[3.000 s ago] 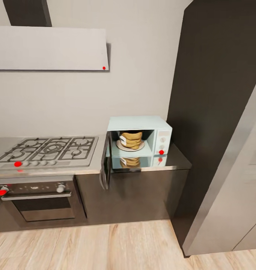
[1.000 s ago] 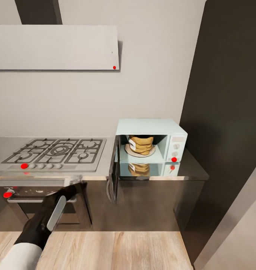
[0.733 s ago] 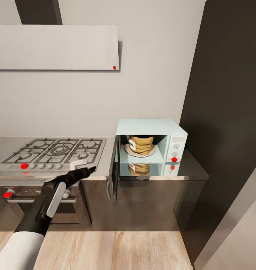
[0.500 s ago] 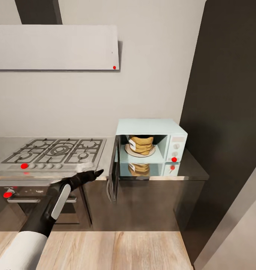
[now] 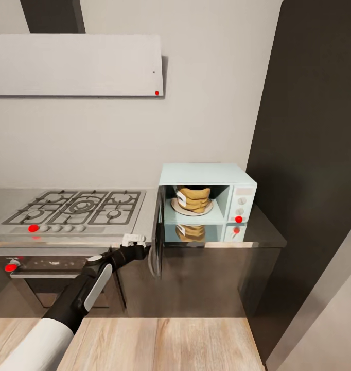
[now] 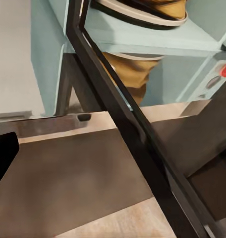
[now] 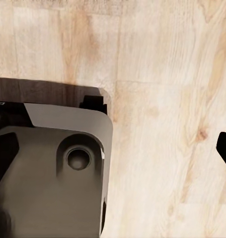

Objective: In the kitchen, take the popcorn bag from the countertop, put it into the microwave, and heat it until the popcorn is cooked so the cooked popcorn ends up inside the bag.

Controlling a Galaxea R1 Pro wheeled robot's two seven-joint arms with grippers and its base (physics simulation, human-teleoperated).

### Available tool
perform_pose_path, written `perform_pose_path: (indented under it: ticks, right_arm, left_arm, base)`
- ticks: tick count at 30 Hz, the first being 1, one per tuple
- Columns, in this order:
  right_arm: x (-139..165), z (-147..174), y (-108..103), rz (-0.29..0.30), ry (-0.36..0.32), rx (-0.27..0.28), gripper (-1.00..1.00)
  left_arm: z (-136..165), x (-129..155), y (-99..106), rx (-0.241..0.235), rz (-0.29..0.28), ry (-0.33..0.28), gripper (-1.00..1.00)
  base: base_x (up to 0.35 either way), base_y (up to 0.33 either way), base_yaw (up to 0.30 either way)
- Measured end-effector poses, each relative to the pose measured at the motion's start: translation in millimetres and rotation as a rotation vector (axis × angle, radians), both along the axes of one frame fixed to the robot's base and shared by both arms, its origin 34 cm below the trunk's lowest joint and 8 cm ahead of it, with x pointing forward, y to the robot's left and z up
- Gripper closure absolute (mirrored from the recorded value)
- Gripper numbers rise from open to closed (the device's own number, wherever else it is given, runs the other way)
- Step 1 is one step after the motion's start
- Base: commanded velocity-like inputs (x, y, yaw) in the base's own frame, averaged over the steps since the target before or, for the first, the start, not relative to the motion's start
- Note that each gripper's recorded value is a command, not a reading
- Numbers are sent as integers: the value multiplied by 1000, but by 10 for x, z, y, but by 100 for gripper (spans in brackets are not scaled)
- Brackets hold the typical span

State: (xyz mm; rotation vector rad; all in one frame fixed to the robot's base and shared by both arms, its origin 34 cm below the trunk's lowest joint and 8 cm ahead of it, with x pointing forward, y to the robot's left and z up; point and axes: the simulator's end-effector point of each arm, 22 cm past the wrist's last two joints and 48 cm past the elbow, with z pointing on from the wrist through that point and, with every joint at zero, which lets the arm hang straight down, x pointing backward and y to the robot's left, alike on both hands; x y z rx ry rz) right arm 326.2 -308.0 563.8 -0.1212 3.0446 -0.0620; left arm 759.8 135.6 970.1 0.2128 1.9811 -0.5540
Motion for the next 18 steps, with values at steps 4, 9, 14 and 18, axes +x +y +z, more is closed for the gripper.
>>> perform_pose_path:
  ticks: [4,9,14,18]
  right_arm:
    - [11,1,-4,0,-5,0,-100]
    - [147,19,28,6,-68,7,-100]
    - [163,24,38,7,-74,8,-100]
    - [170,28,37,7,-76,8,-100]
  left_arm:
    - [12,2,-3,-2,0,-3,-100]
    - [71,-90,-183,-51,-85,-10,-100]
    - [109,-116,-237,-63,-108,-16,-100]
    - [139,-136,-385,-84,-119,-15,-100]
  base:
    - [0,0,0]
    - [0,0,-123]
    - [0,0,-223]
    - [0,0,-230]
